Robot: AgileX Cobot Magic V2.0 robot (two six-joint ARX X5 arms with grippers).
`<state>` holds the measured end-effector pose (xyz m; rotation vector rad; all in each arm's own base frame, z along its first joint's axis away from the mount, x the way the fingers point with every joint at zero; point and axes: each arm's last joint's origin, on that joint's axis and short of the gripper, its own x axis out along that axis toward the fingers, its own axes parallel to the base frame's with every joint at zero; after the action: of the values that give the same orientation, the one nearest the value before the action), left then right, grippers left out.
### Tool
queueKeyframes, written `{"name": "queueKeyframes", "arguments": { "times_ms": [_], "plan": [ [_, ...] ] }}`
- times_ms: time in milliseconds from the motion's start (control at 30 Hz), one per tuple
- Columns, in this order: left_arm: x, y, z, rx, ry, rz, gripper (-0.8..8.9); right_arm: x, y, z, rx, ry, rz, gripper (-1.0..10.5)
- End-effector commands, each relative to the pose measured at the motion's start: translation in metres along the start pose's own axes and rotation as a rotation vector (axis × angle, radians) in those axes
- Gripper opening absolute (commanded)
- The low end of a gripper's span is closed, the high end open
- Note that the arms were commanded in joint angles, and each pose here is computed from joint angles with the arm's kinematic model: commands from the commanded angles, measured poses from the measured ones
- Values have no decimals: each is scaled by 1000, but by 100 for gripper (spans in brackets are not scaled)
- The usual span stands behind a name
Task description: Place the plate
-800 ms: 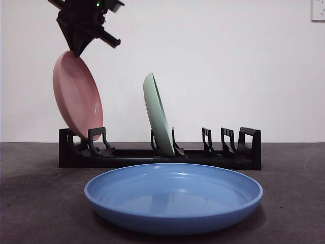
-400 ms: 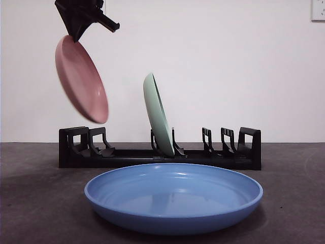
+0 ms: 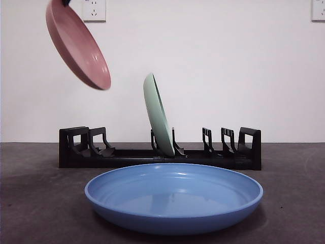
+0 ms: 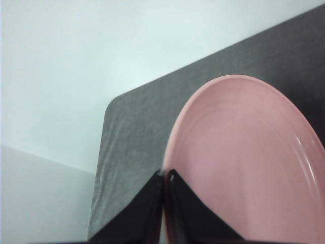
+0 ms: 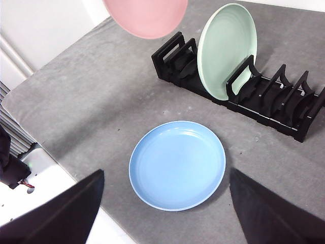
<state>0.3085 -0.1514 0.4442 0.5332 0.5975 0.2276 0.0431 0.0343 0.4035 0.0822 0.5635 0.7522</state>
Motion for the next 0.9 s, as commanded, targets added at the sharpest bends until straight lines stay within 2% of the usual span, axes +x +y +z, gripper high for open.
{"name": "queueKeyframes", "arguments": {
  "times_ms": [33, 333, 567, 767, 900],
  "plan": [
    [-22, 12, 2, -33, -45, -11, 9, -3, 2, 4, -23, -25, 7, 393],
    [-64, 36, -21, -99, -3, -192, 9, -3, 2, 4, -19, -25, 7, 393],
    [-100, 47, -36, -123, -23, -330, 9, -3, 2, 4, -13, -25, 7, 393],
    [-125, 48, -45, -127, -44, -460, 9, -3, 2, 4, -13, -24, 7, 393],
    [-136, 41, -51, -106, -51, -508, 9, -3, 2, 4, -12, -24, 7, 393]
  ]
}}
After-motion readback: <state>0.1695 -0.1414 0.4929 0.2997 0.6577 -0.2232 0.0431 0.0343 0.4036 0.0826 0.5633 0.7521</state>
